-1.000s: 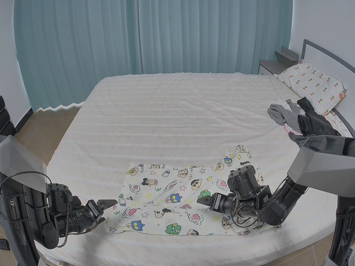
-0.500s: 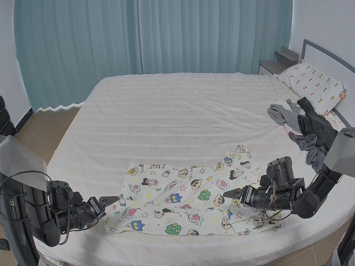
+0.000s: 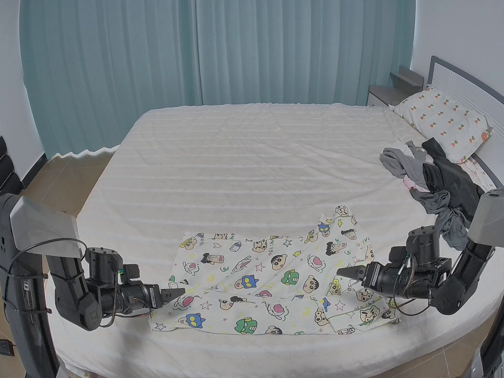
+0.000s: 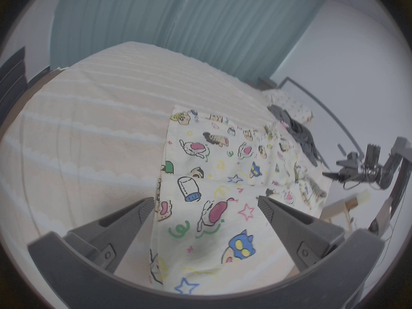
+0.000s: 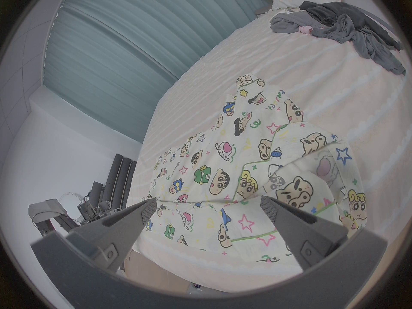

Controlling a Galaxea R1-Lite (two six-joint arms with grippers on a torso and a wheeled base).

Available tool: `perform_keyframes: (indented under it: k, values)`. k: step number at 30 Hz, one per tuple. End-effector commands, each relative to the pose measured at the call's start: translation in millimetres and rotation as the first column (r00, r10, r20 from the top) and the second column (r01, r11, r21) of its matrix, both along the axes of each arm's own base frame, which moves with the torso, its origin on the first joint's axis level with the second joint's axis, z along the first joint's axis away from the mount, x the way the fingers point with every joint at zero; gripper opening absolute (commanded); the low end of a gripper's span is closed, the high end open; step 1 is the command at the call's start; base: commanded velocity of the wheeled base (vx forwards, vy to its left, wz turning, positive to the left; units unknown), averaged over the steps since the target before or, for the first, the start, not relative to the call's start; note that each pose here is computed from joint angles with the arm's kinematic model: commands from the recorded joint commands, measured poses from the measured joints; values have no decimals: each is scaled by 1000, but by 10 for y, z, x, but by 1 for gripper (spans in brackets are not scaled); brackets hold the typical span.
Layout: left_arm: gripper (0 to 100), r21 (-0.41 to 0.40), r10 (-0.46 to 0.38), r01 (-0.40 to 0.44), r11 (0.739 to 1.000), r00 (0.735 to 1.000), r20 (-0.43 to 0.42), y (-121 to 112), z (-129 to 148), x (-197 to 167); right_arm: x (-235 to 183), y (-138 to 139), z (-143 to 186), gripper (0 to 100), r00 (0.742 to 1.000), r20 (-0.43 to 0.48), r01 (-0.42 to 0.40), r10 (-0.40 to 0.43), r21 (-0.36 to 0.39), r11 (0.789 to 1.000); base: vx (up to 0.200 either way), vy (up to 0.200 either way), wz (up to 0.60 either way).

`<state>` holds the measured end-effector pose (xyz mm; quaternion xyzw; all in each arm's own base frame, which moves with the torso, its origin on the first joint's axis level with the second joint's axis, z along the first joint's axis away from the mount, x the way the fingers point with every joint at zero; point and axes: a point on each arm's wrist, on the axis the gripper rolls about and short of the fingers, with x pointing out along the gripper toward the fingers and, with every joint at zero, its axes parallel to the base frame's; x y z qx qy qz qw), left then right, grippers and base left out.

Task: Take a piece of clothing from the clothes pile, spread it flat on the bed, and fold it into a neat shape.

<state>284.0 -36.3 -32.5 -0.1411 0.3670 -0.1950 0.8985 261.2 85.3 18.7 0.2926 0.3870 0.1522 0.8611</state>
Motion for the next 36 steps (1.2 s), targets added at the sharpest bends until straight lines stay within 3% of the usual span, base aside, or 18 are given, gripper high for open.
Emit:
perform_keyframes:
  k: [1,20,21,36]
  values:
    - [100,21,-24,24,1000,999,29,23,-33,213,-53,-35,-122,100,999,-41,-7,6,-19,1000,0,0,0]
    - [100,14,-55,56,998,997,-53,23,-281,141,-53,-34,-156,100,999,-50,-11,10,-18,1000,0,0,0]
    - [0,14,-55,56,998,997,-57,24,-285,129,-53,-34,-156,100,999,-51,-10,9,-17,1000,0,0,0]
    - [0,15,-45,45,999,998,-50,53,-232,112,-54,-30,-189,100,998,-62,-13,11,-22,1000,0,0,0]
